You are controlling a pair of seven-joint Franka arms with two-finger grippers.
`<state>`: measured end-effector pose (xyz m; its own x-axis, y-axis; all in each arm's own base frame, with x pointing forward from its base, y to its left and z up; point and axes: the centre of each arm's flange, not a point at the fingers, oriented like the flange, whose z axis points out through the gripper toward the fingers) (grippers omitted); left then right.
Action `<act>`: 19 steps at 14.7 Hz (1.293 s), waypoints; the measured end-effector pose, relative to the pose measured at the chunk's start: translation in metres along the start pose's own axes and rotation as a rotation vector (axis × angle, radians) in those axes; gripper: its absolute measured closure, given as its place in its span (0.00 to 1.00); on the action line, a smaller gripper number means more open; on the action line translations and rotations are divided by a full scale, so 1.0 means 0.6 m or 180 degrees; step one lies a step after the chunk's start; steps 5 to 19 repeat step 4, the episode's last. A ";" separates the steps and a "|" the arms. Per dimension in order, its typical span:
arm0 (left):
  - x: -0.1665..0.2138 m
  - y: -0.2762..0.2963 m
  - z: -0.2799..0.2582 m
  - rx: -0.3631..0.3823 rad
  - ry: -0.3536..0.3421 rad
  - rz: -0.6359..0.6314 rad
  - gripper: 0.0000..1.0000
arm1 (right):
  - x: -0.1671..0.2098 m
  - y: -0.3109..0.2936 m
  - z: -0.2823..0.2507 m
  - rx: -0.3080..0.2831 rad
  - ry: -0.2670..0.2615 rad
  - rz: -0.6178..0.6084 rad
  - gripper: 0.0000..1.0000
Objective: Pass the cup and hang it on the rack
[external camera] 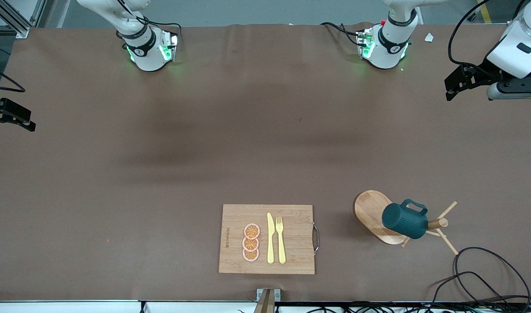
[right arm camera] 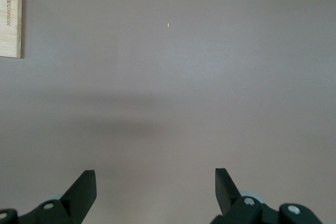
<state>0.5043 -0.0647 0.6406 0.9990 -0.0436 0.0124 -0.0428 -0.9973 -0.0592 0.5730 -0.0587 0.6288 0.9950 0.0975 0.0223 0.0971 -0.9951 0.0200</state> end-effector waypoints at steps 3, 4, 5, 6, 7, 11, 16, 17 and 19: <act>0.007 -0.007 -0.009 -0.0016 -0.0024 -0.0018 0.00 | 0.000 0.000 0.000 0.0000 0.0000 0.0000 0.00; 0.010 -0.007 -0.010 -0.0018 -0.0027 -0.0017 0.00 | 0.000 0.000 0.000 0.0000 0.0000 0.0000 0.00; 0.010 -0.007 -0.010 -0.0018 -0.0027 -0.0017 0.00 | 0.000 0.000 0.000 0.0000 0.0000 0.0000 0.00; 0.010 -0.007 -0.010 -0.0018 -0.0027 -0.0017 0.00 | 0.000 0.000 0.000 0.0000 0.0000 0.0000 0.00; 0.010 -0.007 -0.010 -0.0018 -0.0027 -0.0017 0.00 | 0.000 0.000 0.000 0.0000 0.0000 0.0000 0.00; 0.010 -0.007 -0.010 -0.0018 -0.0027 -0.0017 0.00 | 0.000 0.000 0.000 0.0000 0.0000 0.0000 0.00; 0.010 -0.007 -0.010 -0.0018 -0.0027 -0.0017 0.00 | 0.000 0.000 0.000 0.0000 0.0000 0.0000 0.00; 0.010 -0.007 -0.010 -0.0018 -0.0027 -0.0017 0.00 | 0.000 0.000 0.000 0.0000 0.0000 0.0000 0.00; 0.010 -0.007 -0.010 -0.0018 -0.0027 -0.0017 0.00 | 0.000 0.000 0.000 0.0000 0.0000 0.0000 0.00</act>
